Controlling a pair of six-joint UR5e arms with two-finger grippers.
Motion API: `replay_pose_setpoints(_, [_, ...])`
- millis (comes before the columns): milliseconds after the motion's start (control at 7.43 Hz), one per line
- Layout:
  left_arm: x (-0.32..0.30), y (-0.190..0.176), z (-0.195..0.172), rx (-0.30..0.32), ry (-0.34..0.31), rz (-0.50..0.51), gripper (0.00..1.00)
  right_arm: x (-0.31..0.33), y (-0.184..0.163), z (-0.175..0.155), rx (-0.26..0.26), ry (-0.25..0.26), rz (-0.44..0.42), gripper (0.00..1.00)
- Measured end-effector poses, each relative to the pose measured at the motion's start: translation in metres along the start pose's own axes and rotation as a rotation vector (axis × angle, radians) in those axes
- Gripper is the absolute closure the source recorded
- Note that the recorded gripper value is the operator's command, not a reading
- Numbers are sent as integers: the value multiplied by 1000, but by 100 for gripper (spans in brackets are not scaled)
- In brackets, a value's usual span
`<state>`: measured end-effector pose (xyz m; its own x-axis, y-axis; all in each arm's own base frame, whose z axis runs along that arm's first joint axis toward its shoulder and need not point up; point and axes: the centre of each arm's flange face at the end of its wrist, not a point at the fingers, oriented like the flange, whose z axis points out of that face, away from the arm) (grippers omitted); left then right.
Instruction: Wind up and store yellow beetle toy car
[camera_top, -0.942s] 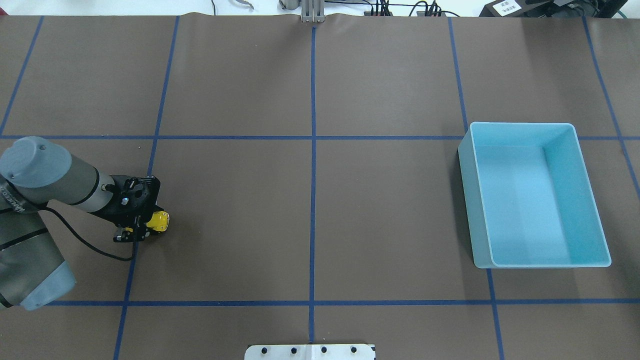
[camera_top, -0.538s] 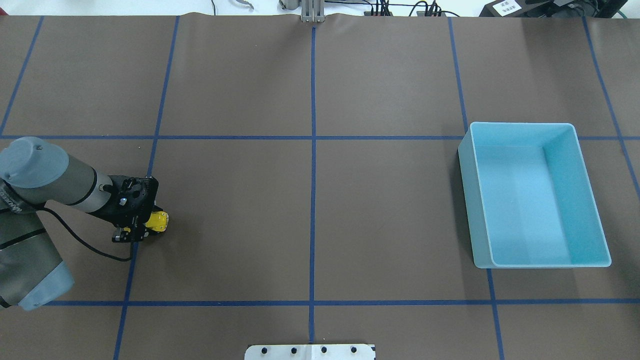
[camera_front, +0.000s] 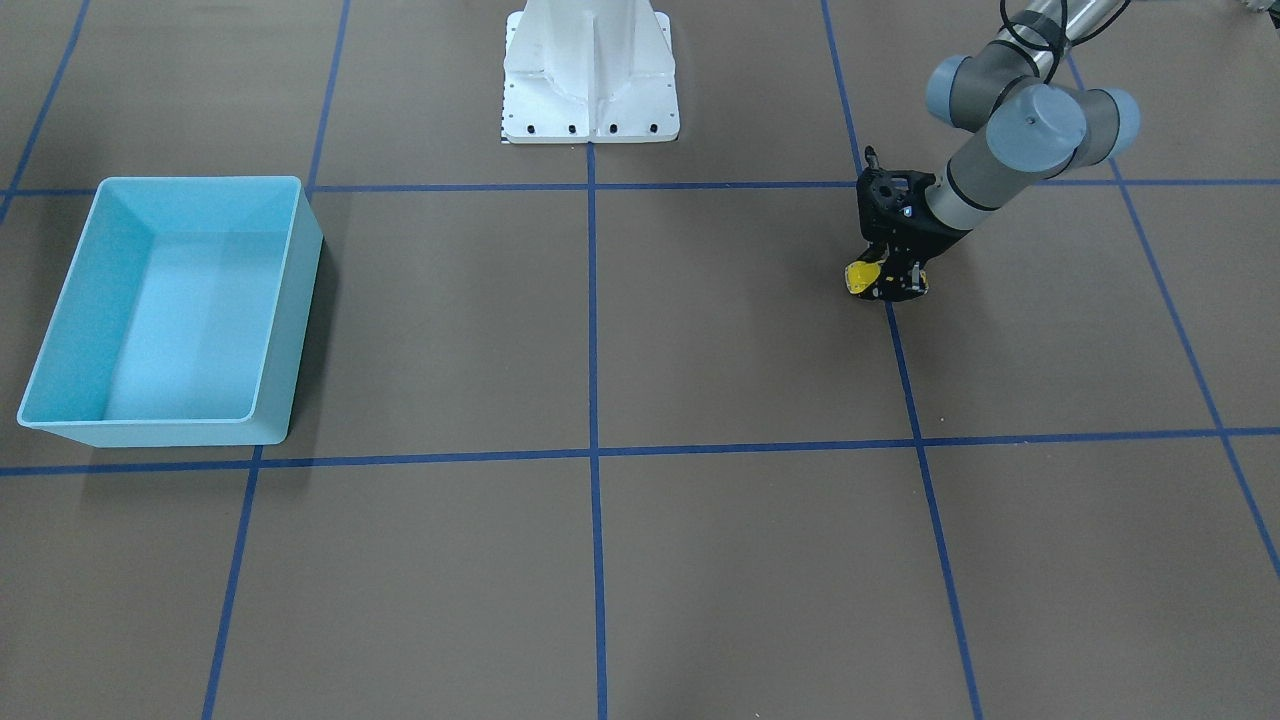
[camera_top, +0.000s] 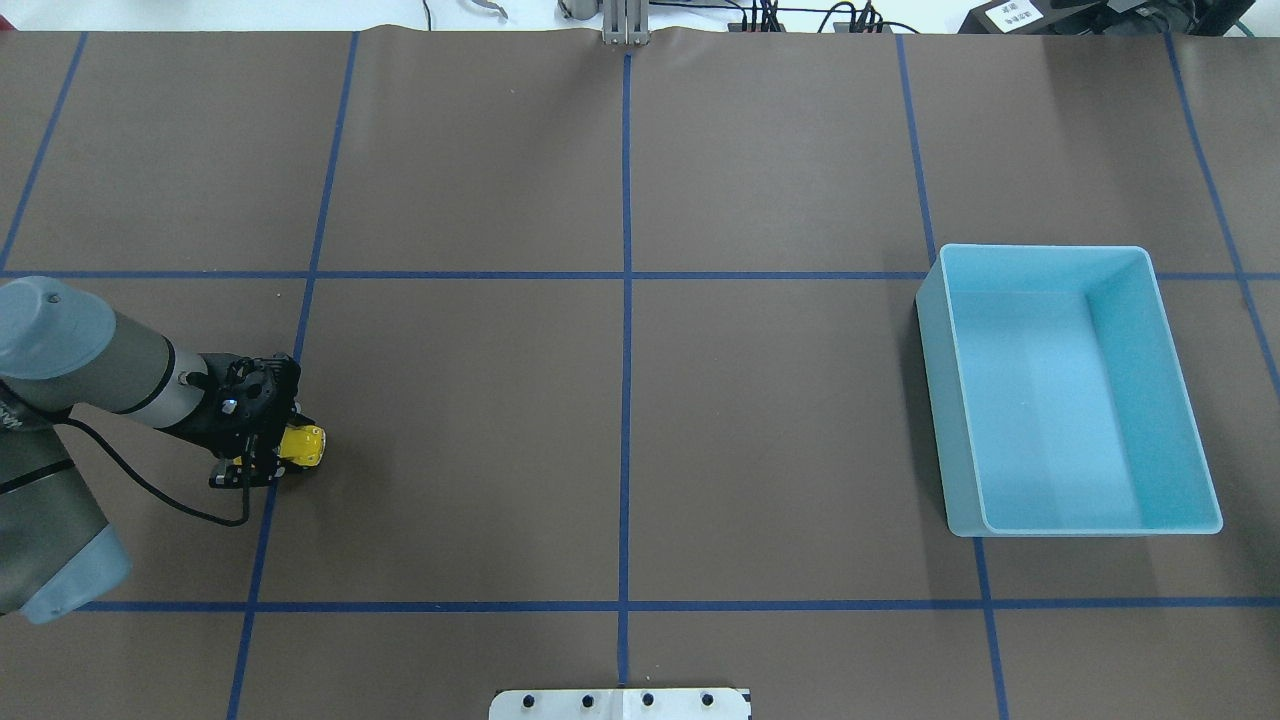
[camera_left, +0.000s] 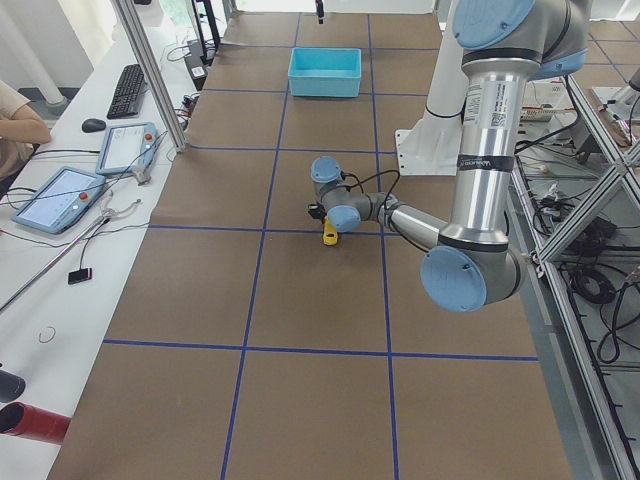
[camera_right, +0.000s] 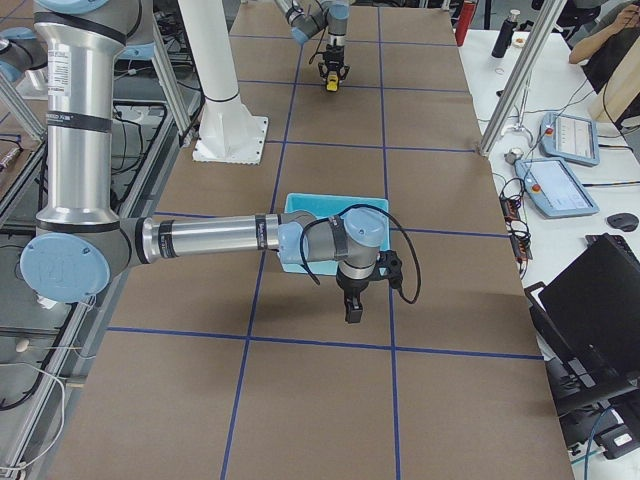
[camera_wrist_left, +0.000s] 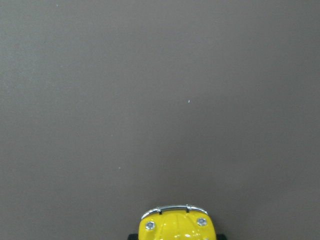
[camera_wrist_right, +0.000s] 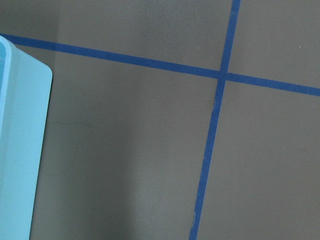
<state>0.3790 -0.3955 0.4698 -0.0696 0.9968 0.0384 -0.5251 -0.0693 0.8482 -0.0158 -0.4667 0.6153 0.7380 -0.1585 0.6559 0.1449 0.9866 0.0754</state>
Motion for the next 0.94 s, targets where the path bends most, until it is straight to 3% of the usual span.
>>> replay_pose_setpoints(404, [5,10,0,8,1,4,63,0,0,0,-1,0,-1,0])
replay_pose_setpoints(538, [6,11,0,12,2,6,1,-1,0,1,-1,0,-2,0])
replay_pose_setpoints(942, [-2,16,-11,20,-17,46,0,-1,0,1,-1,0,-3,0])
